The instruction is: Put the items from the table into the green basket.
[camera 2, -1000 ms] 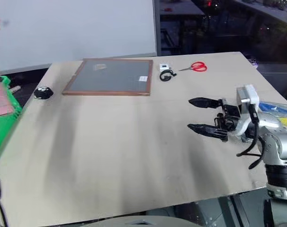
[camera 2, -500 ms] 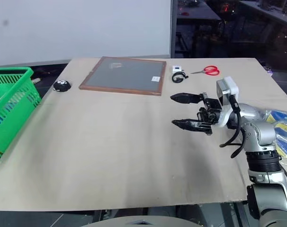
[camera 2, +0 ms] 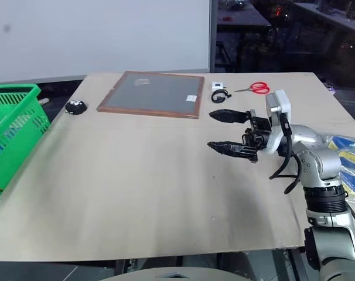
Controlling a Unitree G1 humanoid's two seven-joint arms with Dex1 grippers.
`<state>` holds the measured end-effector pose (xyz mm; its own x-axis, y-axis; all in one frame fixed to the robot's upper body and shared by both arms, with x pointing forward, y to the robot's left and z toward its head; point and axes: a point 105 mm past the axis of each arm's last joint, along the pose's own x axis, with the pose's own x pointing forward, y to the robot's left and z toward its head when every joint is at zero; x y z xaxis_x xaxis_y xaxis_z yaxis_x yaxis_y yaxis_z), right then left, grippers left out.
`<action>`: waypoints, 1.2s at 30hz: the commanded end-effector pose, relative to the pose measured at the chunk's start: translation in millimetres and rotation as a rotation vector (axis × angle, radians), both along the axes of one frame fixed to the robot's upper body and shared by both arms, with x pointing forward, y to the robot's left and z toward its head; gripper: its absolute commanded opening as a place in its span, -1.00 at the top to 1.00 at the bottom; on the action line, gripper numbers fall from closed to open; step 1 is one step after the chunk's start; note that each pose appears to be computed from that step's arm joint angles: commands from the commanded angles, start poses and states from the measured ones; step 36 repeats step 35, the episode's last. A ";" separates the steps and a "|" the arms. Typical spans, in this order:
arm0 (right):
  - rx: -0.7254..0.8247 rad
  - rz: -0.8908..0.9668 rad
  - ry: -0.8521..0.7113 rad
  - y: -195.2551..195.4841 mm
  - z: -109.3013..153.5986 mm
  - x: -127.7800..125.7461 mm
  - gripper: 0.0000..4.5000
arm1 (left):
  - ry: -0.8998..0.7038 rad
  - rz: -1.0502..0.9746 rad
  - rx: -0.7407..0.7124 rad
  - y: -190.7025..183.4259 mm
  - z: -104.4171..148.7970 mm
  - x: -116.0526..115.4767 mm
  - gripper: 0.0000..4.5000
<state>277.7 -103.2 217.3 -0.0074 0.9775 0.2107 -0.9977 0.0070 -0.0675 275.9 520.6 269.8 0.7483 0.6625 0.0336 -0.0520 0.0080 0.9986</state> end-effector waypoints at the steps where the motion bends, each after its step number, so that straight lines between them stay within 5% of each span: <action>1: 0.013 -0.019 -0.054 -8.9 7.5 -2.4 -1.00 | -0.023 0.007 0.068 1.0 15.6 -1.7 -0.69; 3: 0.012 -0.023 -0.052 -12.4 4.8 -2.7 -1.00 | -0.032 0.005 0.083 0.9 19.3 -1.9 -0.98; 7: 0.006 -0.036 -0.043 -19.5 -1.7 -1.8 -1.00 | -0.198 -0.077 -0.059 -10.9 28.4 10.0 -0.98; 11: -0.006 -0.079 -0.011 -31.4 -16.9 0.9 -1.00 | -0.481 -0.409 -0.555 -69.0 16.4 52.8 -0.98; 15: -0.024 -0.185 0.052 -50.4 -44.0 9.4 -1.00 | -0.521 -0.726 -0.964 -162.1 -30.5 70.9 -0.98; 21: -0.132 -0.397 0.095 -65.6 -88.1 22.9 -1.00 | -0.191 -0.782 -1.315 -247.3 -143.3 33.4 -0.98; 25: -0.226 -0.504 0.090 -70.6 -116.7 26.7 -1.00 | -0.019 -0.777 -1.425 -277.7 -187.1 7.6 -0.98; 36: -0.289 -0.632 0.056 -75.5 -137.8 32.0 -1.00 | 0.055 -0.828 -1.530 -304.8 -204.4 -5.1 -0.98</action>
